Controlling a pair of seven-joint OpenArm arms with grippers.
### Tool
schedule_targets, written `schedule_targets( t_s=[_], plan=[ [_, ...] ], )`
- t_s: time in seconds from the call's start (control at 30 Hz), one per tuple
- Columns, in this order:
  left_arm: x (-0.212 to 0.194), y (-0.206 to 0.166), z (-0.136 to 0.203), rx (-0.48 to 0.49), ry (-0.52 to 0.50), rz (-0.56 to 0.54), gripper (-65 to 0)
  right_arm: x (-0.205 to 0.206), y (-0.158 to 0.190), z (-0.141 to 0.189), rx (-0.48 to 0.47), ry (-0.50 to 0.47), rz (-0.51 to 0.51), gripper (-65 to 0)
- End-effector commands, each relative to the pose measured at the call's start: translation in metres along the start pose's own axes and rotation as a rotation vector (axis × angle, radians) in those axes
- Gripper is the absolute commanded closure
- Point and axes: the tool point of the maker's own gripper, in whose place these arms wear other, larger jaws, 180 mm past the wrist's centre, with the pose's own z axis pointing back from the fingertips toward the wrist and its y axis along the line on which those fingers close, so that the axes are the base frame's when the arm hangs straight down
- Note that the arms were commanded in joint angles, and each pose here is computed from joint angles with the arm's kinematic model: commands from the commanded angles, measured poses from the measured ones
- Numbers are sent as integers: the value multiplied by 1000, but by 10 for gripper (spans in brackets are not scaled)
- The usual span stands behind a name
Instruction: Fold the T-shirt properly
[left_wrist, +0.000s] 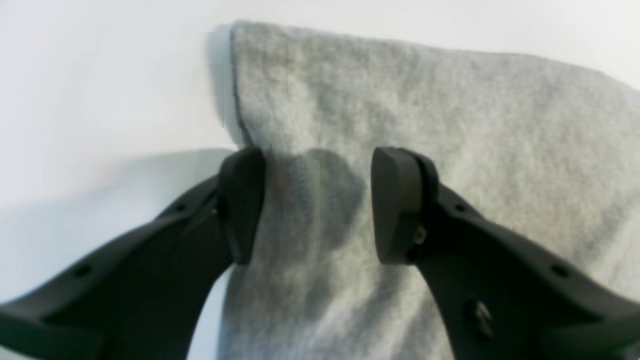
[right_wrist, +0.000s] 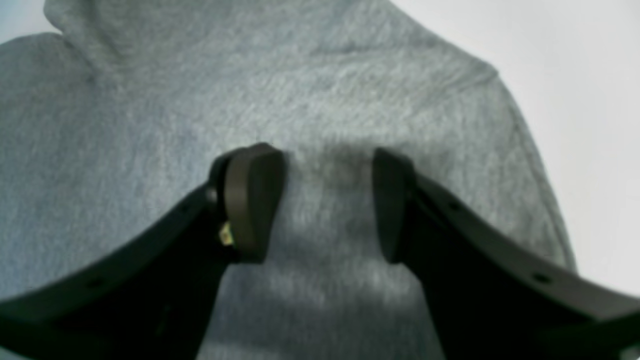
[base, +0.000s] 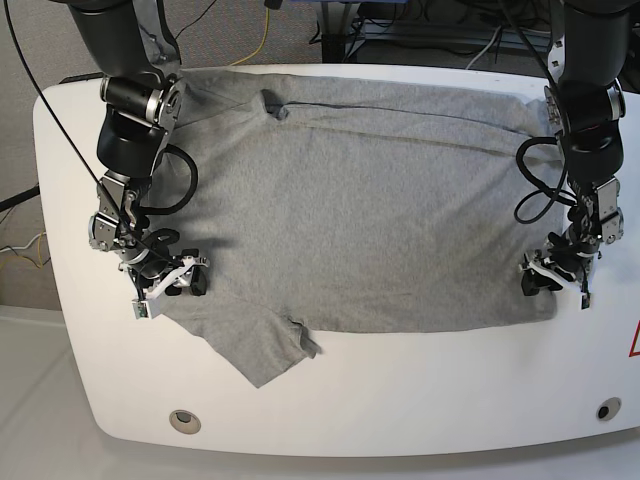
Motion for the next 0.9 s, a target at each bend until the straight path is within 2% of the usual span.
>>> schedule_targets(
  t_s=[0.0, 0.43, 0.87],
  plan=[
    [15, 11, 5, 21, -19, -16, -326, 22, -4, 3, -4, -49, 13, -308],
    [23, 20, 7, 56, -34, -22, -329, 18, -2, 2, -1, -27, 19, -316],
    [29, 27, 10, 63, -37, -10, -331, 23, -3, 3, 0, -45, 14, -318]
  ],
)
